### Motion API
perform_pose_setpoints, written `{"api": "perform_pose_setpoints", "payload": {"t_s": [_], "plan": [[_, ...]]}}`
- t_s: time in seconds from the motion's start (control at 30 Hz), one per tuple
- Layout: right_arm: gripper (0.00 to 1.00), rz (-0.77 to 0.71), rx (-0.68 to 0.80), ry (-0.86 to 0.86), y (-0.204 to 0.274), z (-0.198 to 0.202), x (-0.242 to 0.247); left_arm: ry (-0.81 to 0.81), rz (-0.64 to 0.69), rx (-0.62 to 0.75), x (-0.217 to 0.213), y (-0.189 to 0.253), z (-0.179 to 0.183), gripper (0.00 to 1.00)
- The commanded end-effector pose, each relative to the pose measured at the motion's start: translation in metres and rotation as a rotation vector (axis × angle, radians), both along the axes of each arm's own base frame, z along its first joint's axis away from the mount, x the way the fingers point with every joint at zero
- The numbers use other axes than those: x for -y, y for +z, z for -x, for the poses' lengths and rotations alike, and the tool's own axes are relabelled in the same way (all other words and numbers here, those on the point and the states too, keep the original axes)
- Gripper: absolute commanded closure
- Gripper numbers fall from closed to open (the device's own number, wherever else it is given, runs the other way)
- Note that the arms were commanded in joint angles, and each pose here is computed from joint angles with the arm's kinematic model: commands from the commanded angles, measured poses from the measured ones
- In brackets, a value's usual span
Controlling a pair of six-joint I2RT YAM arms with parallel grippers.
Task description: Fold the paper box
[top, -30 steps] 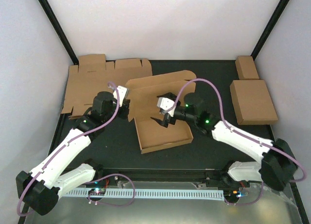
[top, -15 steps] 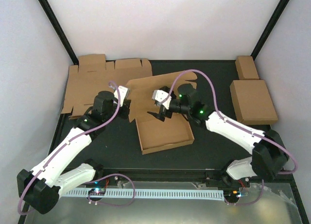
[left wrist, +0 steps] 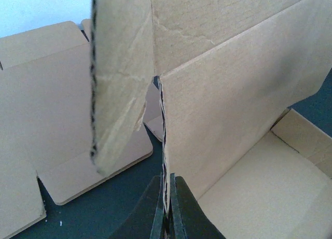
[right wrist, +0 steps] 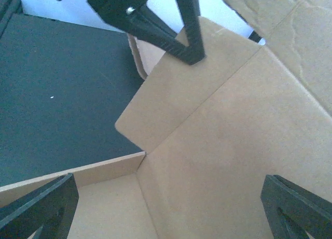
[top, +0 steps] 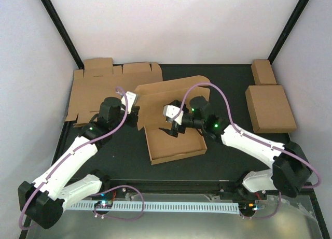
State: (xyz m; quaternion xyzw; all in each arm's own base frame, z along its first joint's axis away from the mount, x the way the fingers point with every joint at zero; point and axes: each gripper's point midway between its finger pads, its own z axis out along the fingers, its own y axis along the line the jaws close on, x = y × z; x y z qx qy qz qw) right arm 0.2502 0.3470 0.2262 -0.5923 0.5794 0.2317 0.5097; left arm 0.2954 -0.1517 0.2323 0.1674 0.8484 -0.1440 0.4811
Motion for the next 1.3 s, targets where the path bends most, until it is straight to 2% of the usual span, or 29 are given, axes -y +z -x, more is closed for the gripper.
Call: {"api": "perform_pose_setpoints", "payload": {"t_s": [0.0,0.23,0.37,0.57,0.87,0.93,1.07,1.27], "plan": [[0.00,-0.080,0.030,-0.039,0.016,0.007,0.008,-0.052,-0.011,-0.003,0.005,0.001,0.004,0.98],[0.00,-0.129,-0.045,-0.097,0.020,0.013,0.030,-0.063,-0.018,-0.016,0.005,-0.001,0.006,0.98],[0.00,-0.125,-0.010,-0.067,0.018,0.017,0.029,-0.078,-0.003,-0.021,0.009,-0.002,0.008,0.99],[0.00,-0.036,0.031,0.000,0.021,0.003,0.003,-0.094,0.011,-0.020,0.012,0.001,0.009,0.98],[0.00,0.042,-0.013,0.007,-0.011,0.004,-0.007,-0.081,0.003,-0.011,0.007,0.001,0.013,0.99],[0.00,-0.006,0.005,-0.028,0.010,0.003,-0.002,-0.084,0.001,-0.013,0.007,0.001,0.012,0.98],[0.00,-0.203,0.096,-0.081,0.056,0.012,0.023,-0.086,-0.004,-0.012,0.007,0.002,0.012,0.98],[0.00,-0.247,0.009,-0.190,0.060,-0.003,0.060,-0.092,0.002,-0.004,0.008,0.005,0.013,0.98]]}}
